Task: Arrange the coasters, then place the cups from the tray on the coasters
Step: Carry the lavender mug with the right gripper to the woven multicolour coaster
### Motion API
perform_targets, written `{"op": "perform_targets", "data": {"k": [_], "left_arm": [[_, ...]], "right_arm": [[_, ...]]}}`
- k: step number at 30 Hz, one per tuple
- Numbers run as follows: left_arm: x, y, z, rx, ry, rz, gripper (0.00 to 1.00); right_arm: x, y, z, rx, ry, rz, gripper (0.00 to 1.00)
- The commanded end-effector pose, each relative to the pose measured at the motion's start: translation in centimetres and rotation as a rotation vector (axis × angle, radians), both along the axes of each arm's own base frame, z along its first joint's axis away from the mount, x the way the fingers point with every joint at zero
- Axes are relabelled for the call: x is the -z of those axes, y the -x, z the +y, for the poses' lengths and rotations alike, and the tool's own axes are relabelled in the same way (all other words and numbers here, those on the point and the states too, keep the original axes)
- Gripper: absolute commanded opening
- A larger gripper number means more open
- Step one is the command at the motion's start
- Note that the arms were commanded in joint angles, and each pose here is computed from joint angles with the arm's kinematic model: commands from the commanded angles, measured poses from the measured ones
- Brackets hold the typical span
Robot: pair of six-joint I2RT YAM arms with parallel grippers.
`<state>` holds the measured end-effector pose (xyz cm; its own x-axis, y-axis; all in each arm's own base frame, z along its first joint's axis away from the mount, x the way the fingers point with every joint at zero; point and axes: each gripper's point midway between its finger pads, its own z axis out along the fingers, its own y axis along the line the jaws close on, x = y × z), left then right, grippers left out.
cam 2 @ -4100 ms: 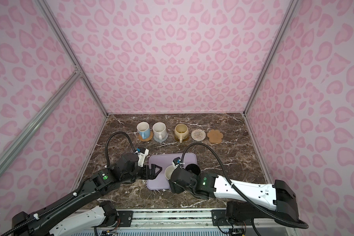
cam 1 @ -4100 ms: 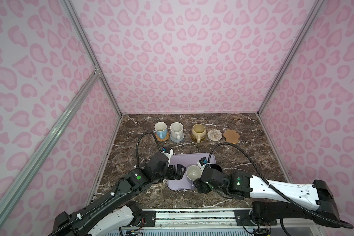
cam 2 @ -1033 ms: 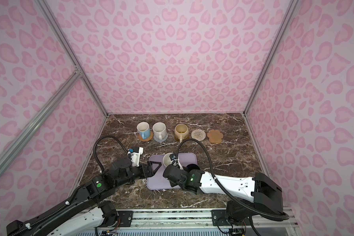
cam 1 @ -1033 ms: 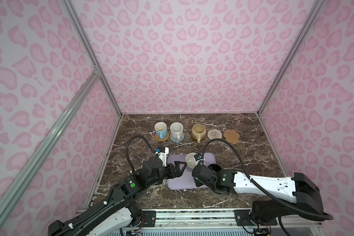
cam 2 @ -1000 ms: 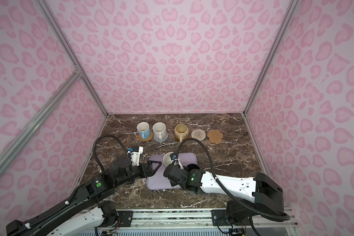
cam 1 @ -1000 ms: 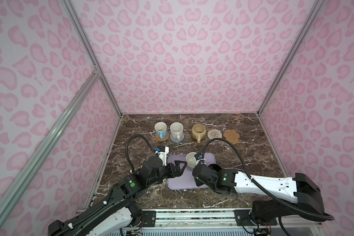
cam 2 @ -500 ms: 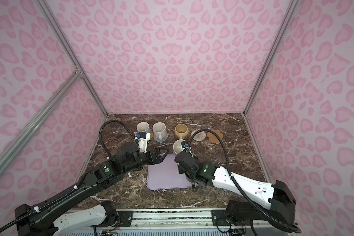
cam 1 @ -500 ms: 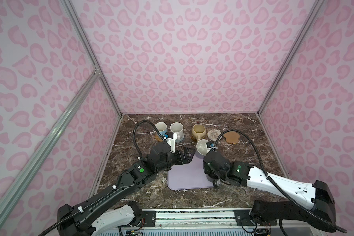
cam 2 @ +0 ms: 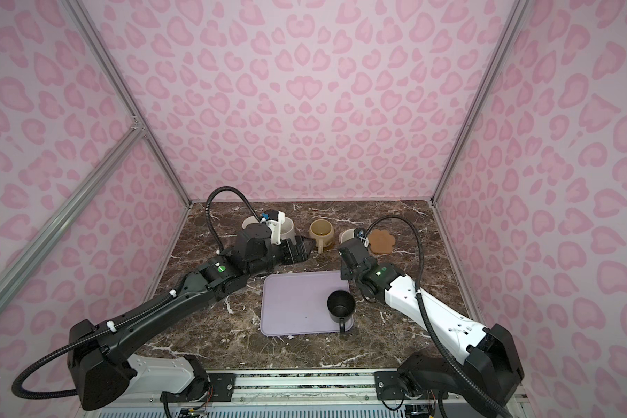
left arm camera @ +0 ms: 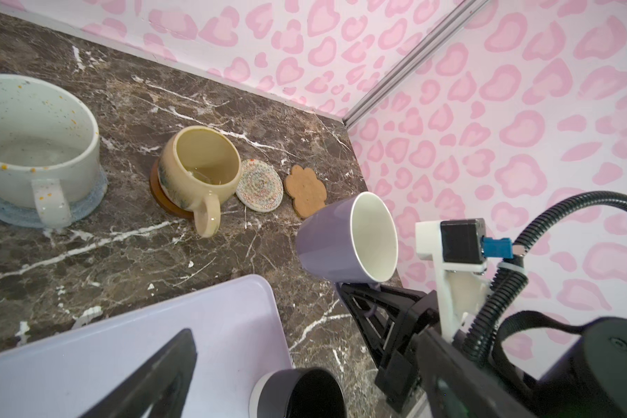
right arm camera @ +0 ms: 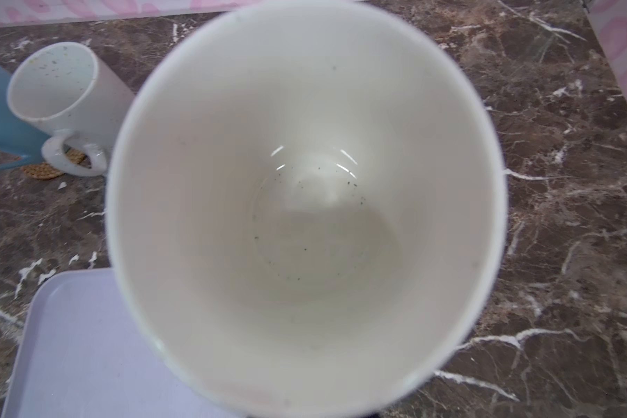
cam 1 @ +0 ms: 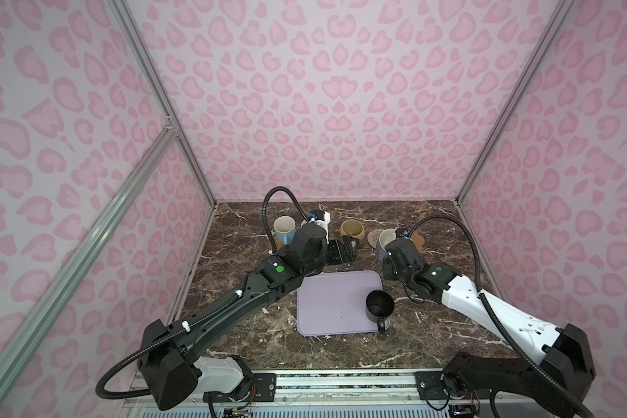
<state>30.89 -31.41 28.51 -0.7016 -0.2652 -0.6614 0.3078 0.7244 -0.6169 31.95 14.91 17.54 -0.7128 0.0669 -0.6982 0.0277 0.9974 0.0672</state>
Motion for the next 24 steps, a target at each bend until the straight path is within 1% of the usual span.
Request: {"op": "perform_targets", "data": {"k": [1, 8, 11, 14, 18, 22, 24], "left_arm": [[-0.4, -1.6, -1.3, 0.005, 0.013, -0.019, 0.97], [1.2, -5.2, -2.1, 0.003, 0.041, 0.023, 0.97], [1.7, -6.4, -2.1, -0.038, -0.008, 0.018, 0.97], [2.4, -7.4, -2.6, -0.035, -0.015, 0.032, 0.97], [3.4, -8.9, -3.0, -0.055, -0.042, 0.037, 0.97], [3.9, -10.0, -3.6, -0.04, -0.024, 0.047, 0.97], [4.2, -10.5, -3.5, -0.054, -0.034, 0.048, 0.97]], "right_arm": [[-0.2, -2.1, -0.4, 0.035, 0.001, -0.01, 0.0], [0.9, -5.9, -0.5, 0.04, -0.02, 0.031, 0.0], [1.6, -7.3, -0.7, 0.045, -0.018, 0.049, 0.0], [2.6, -8.9, -1.0, 0.047, -0.027, 0.082, 0.0], [3.7, -10.8, -1.7, 0.064, -0.001, 0.094, 0.0], [4.6, -12.3, -1.7, 0.072, 0.025, 0.111, 0.0], [5.3, -12.8, -1.5, 0.068, 0.03, 0.125, 0.0]]}}
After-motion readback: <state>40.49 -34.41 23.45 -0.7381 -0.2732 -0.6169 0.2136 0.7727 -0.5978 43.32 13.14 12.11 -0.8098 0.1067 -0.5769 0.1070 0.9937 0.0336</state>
